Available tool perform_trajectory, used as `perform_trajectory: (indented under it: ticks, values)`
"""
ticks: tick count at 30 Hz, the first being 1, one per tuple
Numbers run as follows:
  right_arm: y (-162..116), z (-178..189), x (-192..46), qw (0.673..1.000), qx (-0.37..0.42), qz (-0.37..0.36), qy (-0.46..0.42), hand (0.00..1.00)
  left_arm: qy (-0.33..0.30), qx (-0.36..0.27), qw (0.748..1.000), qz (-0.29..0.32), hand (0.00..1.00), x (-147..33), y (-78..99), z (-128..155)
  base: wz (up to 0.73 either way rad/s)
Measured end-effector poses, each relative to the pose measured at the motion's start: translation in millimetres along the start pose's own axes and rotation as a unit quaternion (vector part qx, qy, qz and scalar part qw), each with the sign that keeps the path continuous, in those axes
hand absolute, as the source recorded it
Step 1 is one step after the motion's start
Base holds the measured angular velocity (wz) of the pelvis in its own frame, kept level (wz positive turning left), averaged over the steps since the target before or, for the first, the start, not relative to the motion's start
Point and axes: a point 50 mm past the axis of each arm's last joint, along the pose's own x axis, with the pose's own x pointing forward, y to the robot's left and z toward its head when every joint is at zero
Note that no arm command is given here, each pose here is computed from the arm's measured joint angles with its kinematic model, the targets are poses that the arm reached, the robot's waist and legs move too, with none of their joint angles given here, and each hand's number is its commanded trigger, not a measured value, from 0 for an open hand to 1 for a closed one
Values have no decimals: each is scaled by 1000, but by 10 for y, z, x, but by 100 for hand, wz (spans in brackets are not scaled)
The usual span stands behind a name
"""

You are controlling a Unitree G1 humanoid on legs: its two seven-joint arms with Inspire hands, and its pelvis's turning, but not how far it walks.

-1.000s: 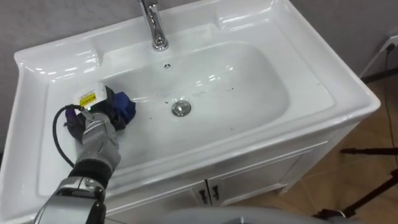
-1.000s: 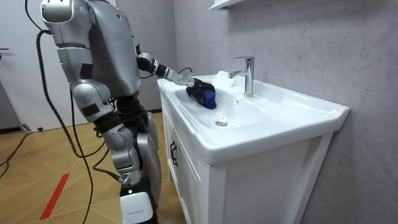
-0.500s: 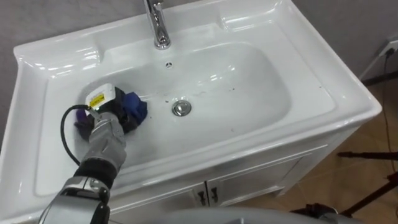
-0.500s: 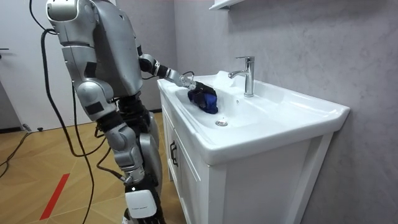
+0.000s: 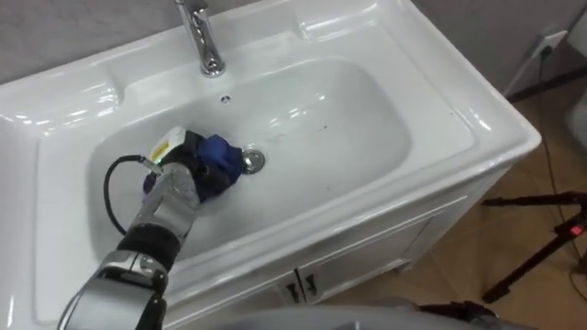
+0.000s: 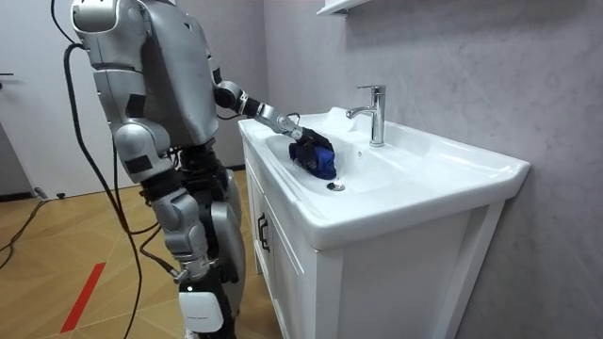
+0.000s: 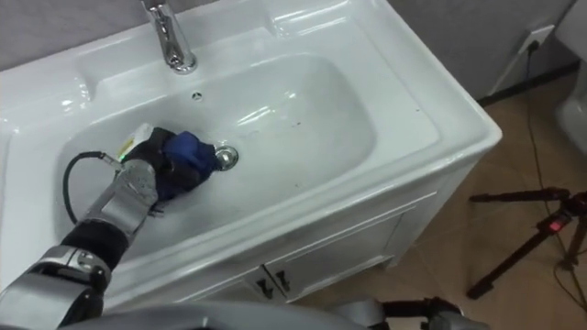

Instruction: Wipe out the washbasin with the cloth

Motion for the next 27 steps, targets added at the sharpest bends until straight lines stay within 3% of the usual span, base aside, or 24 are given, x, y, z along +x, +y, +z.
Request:
perform_trajectory:
  ticks: [4, 14, 20, 27]
  values:
    - [20, 74, -5, 1000, 0, 3, -15, 0, -22, -26, 999, -15, 100, 17, -27, 237, -33]
    - [88, 214, -13, 999, -25, 25, -34, 0, -69, -27, 997, 9, 100, 112, 284, 784, -21]
    - [51, 98, 0, 999, -39, 27, -10, 0, -71, -32, 997, 15, 100, 143, 399, 812, -6]
    - [-25, -100, 9, 997, -71, 0, 19, 0, -77, -31, 996, 10, 100, 133, 371, 845, 2]
